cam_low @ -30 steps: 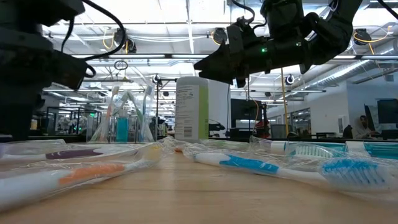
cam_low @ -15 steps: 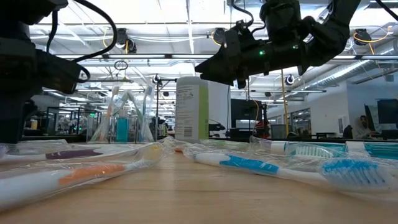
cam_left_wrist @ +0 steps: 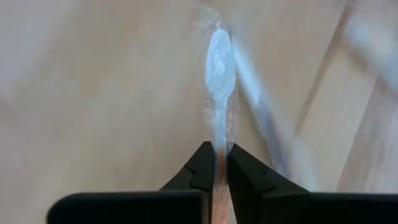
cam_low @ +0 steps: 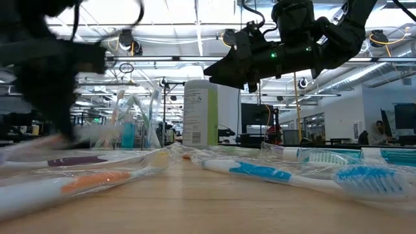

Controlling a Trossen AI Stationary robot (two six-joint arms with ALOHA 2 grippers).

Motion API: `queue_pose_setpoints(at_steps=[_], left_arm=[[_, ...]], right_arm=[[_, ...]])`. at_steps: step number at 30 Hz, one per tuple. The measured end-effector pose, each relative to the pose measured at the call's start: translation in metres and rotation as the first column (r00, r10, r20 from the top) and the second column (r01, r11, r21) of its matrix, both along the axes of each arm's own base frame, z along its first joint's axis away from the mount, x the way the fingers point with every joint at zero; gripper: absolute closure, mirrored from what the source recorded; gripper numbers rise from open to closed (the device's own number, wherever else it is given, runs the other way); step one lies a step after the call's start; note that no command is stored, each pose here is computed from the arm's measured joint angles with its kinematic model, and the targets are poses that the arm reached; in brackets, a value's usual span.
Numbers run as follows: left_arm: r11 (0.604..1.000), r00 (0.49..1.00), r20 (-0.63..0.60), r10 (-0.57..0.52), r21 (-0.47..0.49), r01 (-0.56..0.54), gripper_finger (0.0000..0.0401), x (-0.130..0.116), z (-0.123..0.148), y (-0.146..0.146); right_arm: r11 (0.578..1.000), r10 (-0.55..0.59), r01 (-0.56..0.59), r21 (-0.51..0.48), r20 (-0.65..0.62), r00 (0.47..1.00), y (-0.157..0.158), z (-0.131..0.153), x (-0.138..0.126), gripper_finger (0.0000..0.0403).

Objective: Pick & Place toothbrushing station
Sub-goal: Put the left orange toothbrush into the transparent organizer

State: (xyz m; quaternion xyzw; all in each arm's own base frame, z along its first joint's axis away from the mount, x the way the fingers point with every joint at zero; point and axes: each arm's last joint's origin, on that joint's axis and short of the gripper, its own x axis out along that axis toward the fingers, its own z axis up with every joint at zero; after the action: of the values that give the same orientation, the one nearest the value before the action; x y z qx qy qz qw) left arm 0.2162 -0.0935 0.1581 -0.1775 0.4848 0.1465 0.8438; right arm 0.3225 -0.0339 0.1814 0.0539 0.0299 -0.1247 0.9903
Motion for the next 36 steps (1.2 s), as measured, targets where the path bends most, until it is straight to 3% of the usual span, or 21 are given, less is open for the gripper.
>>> queue_pose_setpoints(at_steps=[4, 8, 13, 18, 20, 23, 29, 32, 36], left_arm=[[0.975, 0.989, 0.142, 0.039, 0.213, -0.069, 0.0357, 0.014, 0.025, 0.015], [0.883, 0.93, 0.327, 0.166, 0.37, -0.288, 0.0367, 0.027, 0.054, 0.037], [0.75, 0.836, 0.505, 0.213, 0.464, -0.471, 0.0384, 0.04, 0.087, 0.068], [0.657, 0.776, 0.597, 0.203, 0.505, -0.56, 0.0371, 0.052, 0.107, 0.106], [0.643, 0.755, 0.625, 0.196, 0.5, -0.581, 0.0367, 0.057, 0.111, 0.125], [0.64, 0.735, 0.649, 0.196, 0.483, -0.597, 0.0372, 0.061, 0.106, 0.151], [0.538, 0.659, 0.7, 0.276, 0.456, -0.709, 0.0391, 0.06, 0.079, 0.2], [0.521, 0.621, 0.728, 0.29, 0.425, -0.741, 0.0383, 0.058, 0.063, 0.214], [0.509, 0.645, 0.702, 0.303, 0.453, -0.732, 0.0367, 0.059, 0.043, 0.221]], right_arm=[[1.0, 0.005, -0.005, 0.006, -0.008, 1.0, 0.002, -0.001, 0.0, 0.0204], [0.998, 0.011, -0.01, 0.067, -0.013, 1.0, 0.005, -0.003, 0.0, 0.0204], [0.99, 0.018, -0.017, 0.138, -0.011, 1.0, 0.009, -0.004, 0.0, 0.0204], [0.979, 0.034, -0.023, 0.201, -0.049, 0.998, 0.016, -0.009, 0.0, 0.0204], [0.973, 0.041, -0.027, 0.228, -0.058, 0.997, 0.02, -0.011, 0.0, 0.0204], [0.963, 0.056, -0.035, 0.267, -0.073, 0.996, 0.027, -0.013, 0.0, 0.0204], [0.962, 0.088, -0.068, 0.266, -0.062, 0.994, 0.037, -0.012, 0.0, 0.0204], [0.962, 0.088, -0.07, 0.264, -0.057, 0.995, 0.037, -0.011, 0.0, 0.0204], [0.962, 0.087, -0.069, 0.263, -0.06, 0.994, 0.037, -0.012, 0.0, 0.0204]])
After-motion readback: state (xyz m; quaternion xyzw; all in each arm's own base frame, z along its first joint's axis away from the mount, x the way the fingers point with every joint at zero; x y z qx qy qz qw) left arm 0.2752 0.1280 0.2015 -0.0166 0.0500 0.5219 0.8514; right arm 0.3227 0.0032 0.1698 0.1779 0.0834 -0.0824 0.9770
